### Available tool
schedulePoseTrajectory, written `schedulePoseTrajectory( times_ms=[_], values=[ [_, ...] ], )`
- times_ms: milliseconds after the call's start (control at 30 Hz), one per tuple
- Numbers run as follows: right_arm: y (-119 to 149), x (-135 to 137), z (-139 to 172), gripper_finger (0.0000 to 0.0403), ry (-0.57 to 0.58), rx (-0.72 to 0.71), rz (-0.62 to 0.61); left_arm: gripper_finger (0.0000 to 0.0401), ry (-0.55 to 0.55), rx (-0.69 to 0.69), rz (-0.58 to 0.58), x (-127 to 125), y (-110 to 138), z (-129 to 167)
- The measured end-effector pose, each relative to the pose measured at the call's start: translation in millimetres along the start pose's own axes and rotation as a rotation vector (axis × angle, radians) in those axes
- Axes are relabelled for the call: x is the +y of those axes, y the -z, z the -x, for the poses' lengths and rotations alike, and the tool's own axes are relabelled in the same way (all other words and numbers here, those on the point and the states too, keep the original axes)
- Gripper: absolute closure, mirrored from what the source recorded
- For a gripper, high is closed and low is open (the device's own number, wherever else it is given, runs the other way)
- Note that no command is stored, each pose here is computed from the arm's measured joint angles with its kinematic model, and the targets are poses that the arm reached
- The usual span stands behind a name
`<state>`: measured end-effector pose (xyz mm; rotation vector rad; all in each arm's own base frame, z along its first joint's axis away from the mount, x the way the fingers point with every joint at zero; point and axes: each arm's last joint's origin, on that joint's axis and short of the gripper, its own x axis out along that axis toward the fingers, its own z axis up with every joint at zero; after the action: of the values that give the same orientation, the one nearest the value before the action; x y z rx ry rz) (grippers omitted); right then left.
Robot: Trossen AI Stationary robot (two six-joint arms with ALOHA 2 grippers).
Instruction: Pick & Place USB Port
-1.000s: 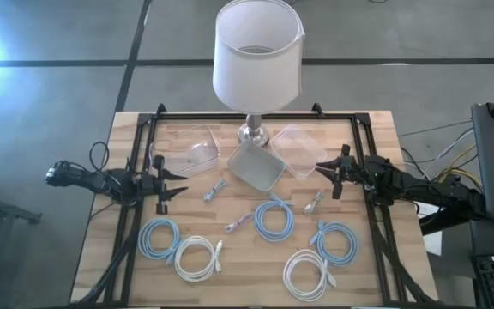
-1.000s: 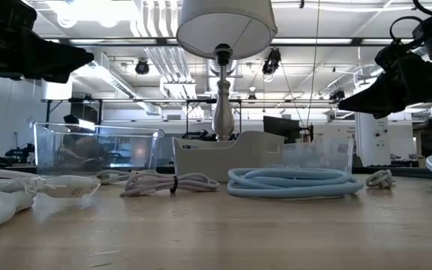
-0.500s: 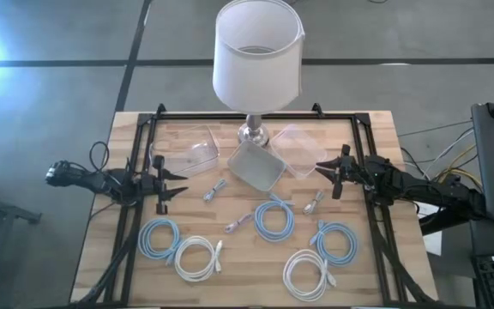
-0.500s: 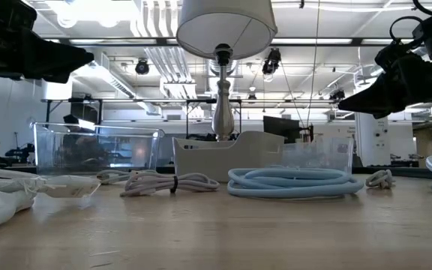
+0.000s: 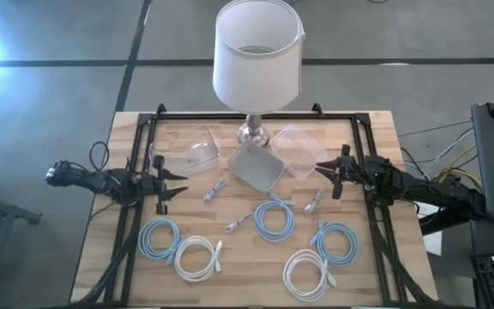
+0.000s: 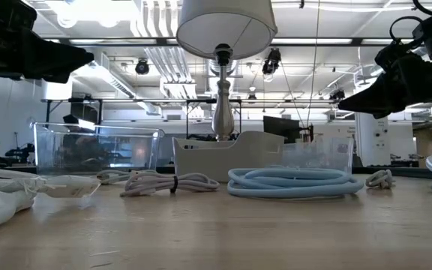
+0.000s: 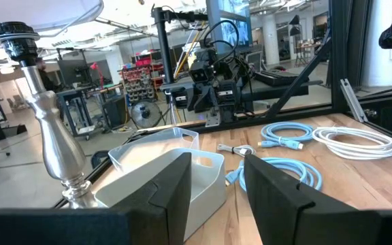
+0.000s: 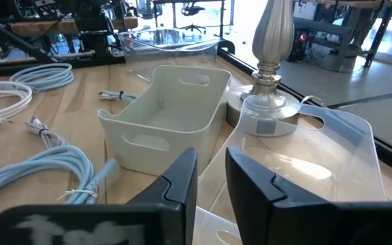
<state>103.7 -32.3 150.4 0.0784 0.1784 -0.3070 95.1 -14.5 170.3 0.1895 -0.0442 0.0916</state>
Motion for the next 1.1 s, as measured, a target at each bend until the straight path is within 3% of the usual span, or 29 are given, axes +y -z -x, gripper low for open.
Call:
schedulePoseTrajectory(
  times_ms=[300,733,1100],
  values=[
    [0.0,0.0,0.0,0.0316,0.0,0.0,0.0,0.0261,0.0,0.0,0.0,0.0,0.0,0.0],
    [-0.1,0.0,0.0,0.0335,0.0,0.0,0.001,0.0261,0.0,0.0,0.0,0.0,0.0,0.0],
    [0.0,0.0,0.0,0.0319,0.0,0.0,0.0,0.0261,0.0,0.0,0.0,0.0,0.0,0.0]
  ],
)
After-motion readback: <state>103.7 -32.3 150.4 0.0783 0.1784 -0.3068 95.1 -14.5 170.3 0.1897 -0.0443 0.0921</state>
